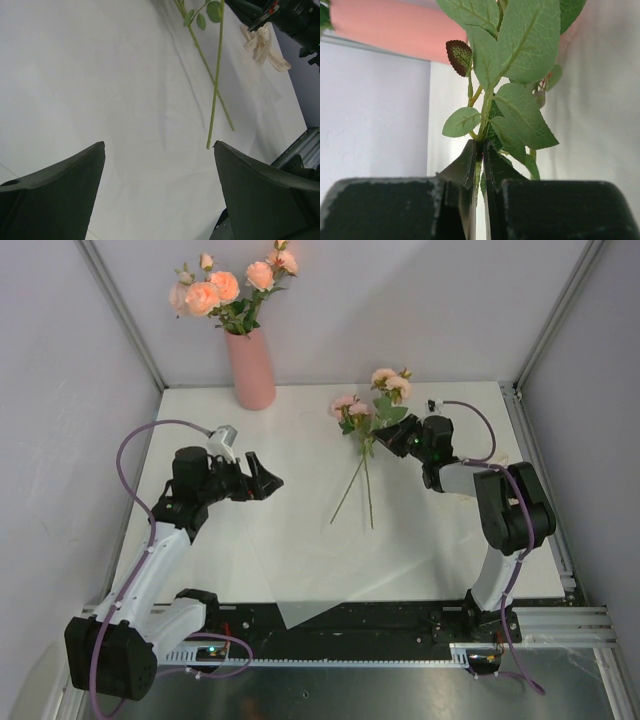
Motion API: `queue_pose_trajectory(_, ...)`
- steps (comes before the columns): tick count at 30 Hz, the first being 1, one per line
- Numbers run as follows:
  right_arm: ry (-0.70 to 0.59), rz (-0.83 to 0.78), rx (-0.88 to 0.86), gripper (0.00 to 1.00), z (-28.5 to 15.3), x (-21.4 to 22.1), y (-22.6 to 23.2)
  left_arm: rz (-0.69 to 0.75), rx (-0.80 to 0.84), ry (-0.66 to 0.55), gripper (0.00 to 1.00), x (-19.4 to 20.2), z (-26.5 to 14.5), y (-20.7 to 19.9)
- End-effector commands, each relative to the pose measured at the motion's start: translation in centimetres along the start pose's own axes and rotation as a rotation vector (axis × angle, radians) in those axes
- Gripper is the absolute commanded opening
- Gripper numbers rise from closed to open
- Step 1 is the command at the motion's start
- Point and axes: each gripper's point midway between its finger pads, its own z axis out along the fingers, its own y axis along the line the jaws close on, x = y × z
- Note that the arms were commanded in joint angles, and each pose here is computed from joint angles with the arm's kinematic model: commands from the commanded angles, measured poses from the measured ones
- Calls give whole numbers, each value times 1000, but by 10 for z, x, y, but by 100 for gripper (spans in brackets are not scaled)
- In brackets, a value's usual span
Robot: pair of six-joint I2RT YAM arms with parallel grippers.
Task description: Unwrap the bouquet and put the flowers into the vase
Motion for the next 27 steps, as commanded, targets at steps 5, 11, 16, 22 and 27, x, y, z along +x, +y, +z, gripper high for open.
queue_pose_trajectory(5,89,-19,12,17,-8,23,-15,33,67,-27,94,-16,-3,-19)
queue_pose_trajectory(11,77,-46,-3,2,-13,15,-10,29,78,-15,94,-16,-1,-20)
queue_pose_trajectory(16,84,-73,-46,10,-15,13,-1,28,83,-11,94,-15,-1,-20)
queue_pose_trajectory(22,111,-50,-118,25,-13,17,7,29,86,-9,94,-15,-1,-21)
queue_pose_trajectory(27,126,5,-131,7,-11,19,5,31,86,-12,95,-15,-1,-21)
